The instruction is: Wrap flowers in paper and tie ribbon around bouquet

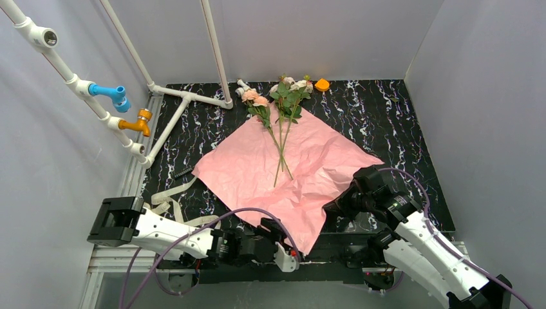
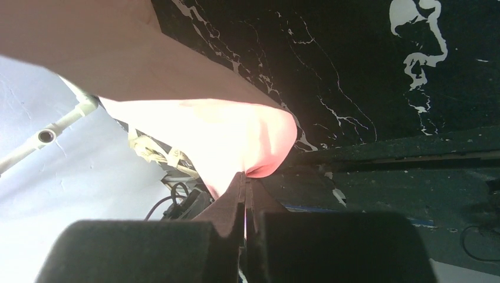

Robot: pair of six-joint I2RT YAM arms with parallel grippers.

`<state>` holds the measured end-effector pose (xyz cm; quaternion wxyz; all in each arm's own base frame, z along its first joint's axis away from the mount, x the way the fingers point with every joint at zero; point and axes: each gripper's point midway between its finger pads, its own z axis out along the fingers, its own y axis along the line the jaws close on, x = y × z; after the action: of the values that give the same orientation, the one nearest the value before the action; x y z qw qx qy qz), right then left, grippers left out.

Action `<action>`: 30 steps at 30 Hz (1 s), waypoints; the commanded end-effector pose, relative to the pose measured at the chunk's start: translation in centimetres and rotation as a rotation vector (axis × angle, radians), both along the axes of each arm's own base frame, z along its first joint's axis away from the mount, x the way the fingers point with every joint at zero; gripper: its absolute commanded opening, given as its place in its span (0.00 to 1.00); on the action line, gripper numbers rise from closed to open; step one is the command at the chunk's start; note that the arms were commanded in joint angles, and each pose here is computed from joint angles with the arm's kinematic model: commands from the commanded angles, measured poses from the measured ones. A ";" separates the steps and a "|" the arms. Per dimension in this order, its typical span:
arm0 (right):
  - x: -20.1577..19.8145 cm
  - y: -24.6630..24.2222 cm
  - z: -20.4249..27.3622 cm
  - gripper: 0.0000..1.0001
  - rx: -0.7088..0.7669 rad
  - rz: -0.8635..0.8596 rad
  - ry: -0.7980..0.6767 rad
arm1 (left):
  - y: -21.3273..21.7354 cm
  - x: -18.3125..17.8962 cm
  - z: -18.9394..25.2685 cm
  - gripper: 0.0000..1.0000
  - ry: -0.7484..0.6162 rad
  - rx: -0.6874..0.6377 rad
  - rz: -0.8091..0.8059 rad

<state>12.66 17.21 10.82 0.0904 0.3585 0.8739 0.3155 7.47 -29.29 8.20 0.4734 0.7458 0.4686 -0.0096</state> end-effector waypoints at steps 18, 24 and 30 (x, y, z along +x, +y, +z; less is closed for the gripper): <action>2.0 -6.3 4.1 0.94 -0.475 0.256 -0.326 | -1.5 -0.7 1.4 0.00 0.033 -0.085 0.004; 5.7 2.2 10.6 0.55 -0.154 0.465 -0.680 | -1.7 -1.2 1.3 0.00 0.075 -0.095 0.001; 7.1 7.5 4.7 0.28 -0.015 0.638 -0.558 | -1.7 -1.3 1.4 0.00 0.131 -0.123 0.028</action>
<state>19.06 20.59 17.25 0.2563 0.0415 0.9038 0.3402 6.82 -30.45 8.36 0.4799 0.7275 0.4884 -0.0430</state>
